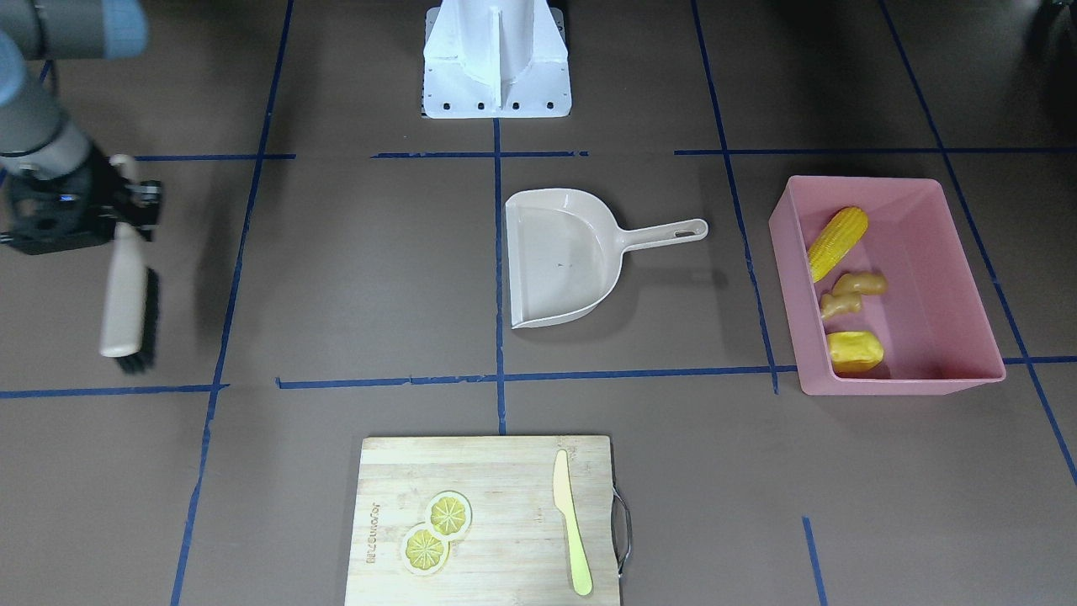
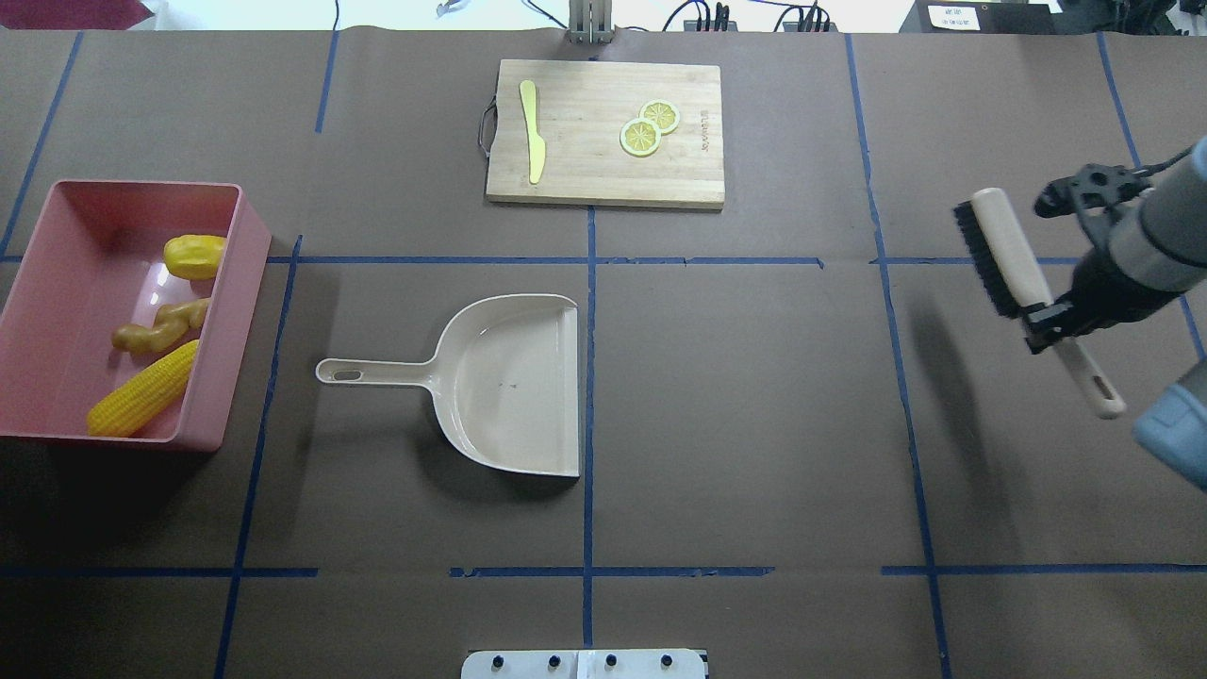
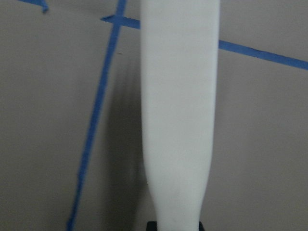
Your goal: Sweep and dump trash into bin
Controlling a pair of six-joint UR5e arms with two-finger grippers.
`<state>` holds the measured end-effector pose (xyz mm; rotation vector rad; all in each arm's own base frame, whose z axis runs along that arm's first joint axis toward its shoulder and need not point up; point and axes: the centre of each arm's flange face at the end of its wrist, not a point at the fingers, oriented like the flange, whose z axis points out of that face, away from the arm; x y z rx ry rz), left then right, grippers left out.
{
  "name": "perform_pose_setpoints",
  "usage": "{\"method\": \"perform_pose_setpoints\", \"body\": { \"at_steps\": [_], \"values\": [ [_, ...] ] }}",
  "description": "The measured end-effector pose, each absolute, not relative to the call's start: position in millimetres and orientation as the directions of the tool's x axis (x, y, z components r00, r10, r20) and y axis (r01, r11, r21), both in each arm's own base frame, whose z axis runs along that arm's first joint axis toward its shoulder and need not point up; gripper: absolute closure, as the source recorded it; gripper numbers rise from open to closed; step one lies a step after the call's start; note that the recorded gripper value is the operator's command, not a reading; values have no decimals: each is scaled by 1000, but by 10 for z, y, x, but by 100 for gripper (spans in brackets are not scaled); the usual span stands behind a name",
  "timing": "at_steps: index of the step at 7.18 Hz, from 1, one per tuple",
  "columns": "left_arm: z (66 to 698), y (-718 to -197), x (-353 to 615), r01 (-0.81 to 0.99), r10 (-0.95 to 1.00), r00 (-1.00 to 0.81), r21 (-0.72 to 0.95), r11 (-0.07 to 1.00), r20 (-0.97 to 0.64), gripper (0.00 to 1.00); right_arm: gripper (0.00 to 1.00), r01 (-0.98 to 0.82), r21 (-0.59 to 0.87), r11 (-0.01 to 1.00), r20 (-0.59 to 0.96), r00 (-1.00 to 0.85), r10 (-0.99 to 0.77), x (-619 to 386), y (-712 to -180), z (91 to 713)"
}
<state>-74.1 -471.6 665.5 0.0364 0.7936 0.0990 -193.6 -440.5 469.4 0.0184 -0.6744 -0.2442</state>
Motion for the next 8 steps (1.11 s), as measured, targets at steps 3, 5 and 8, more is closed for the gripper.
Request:
{"method": "perform_pose_setpoints", "body": {
  "at_steps": [3,5,8],
  "values": [
    [6496,-4670,-747,-73,90,696,54,996,-712,0,100,264,42,964,588,774,-237,-1108,-4032,5550],
    [6450,-4660,-752,-72,93,696,60,996,-712,0,100,203,20,979,597,783,-174,-981,-3834,5968],
    [6356,-4507,-752,-70,103,694,75,995,-712,0,96,51,-31,998,637,771,-20,-1166,-3737,6305]
  ]
}}
